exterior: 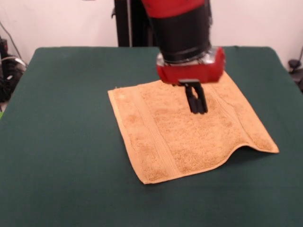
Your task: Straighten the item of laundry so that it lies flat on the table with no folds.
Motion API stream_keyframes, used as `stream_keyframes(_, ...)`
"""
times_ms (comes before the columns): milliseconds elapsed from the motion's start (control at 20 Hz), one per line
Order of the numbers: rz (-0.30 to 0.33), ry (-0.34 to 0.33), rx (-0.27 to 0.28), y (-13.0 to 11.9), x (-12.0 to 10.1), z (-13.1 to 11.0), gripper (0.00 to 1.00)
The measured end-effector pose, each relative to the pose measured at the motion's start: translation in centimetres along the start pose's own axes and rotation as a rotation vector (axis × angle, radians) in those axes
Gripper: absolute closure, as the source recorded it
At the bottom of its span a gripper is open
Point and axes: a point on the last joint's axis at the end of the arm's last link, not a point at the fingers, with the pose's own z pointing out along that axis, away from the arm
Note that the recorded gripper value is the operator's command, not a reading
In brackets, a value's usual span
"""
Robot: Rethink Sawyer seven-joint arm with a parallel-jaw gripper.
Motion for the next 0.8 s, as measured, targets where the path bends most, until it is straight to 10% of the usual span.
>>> stream_keyframes(350,0.131,0.040,-0.065,-2.9,-0.2,-2.3,1.00)
stream_keyframes(800,0.107,0.059,-0.043,-3.6,1.0,-1.5,1.00)
